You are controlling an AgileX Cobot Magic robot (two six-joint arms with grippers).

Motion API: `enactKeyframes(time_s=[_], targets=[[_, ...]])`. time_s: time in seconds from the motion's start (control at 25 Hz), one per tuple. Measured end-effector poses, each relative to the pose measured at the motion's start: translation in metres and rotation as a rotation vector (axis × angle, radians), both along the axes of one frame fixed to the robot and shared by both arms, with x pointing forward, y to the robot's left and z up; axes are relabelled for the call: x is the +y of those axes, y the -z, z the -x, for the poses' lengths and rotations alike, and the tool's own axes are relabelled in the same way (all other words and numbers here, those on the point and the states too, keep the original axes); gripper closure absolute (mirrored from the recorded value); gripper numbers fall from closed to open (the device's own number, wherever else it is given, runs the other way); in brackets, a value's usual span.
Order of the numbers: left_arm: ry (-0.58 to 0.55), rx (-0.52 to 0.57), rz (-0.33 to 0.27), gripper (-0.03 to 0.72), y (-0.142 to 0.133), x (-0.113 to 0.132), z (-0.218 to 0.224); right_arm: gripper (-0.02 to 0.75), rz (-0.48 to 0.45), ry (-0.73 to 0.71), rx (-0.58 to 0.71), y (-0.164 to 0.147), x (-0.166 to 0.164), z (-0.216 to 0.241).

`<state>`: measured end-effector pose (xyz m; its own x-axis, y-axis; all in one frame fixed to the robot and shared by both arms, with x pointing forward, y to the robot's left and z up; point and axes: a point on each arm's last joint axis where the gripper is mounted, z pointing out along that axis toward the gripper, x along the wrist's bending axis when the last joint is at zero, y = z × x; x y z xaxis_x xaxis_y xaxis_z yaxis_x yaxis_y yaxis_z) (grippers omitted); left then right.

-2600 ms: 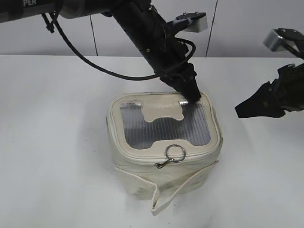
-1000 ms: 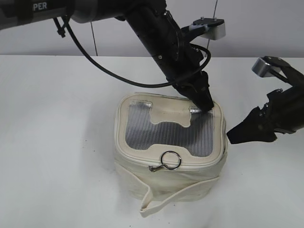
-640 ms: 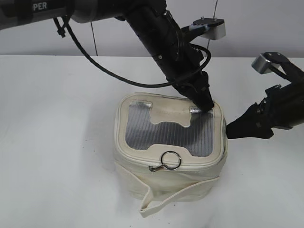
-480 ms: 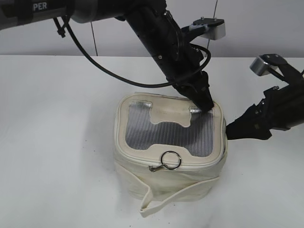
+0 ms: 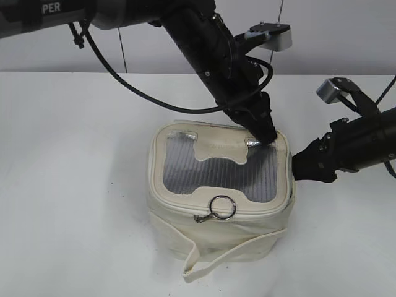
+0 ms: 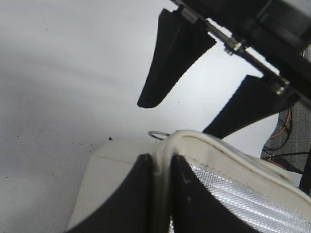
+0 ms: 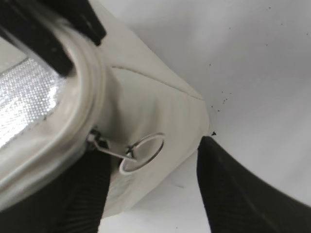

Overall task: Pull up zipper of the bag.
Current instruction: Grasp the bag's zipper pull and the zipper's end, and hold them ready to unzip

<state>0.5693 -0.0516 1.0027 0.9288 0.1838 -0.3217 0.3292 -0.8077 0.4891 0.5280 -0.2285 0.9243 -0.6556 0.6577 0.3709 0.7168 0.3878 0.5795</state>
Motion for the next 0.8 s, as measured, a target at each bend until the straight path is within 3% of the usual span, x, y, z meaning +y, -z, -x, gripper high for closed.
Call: enactKeyframes(time_s=[0.16, 0.44, 0.8], targets=[[-0.003, -0.001, 0.000, 0.608, 0.0000, 0.0007, -0.0009, 0.388, -0.017, 0.006, -0.007, 0.0065, 0.0010, -0.0034], [-0.003, -0.001, 0.000, 0.608, 0.0000, 0.0008, -0.0009, 0.716, -0.023, 0.022, -0.007, 0.0087, 0.0011, -0.0061], [-0.003, -0.001, 0.000, 0.608, 0.0000, 0.0008, -0.0009, 0.733, 0.011, 0.069, 0.051, 0.0057, -0.0020, -0.0054]])
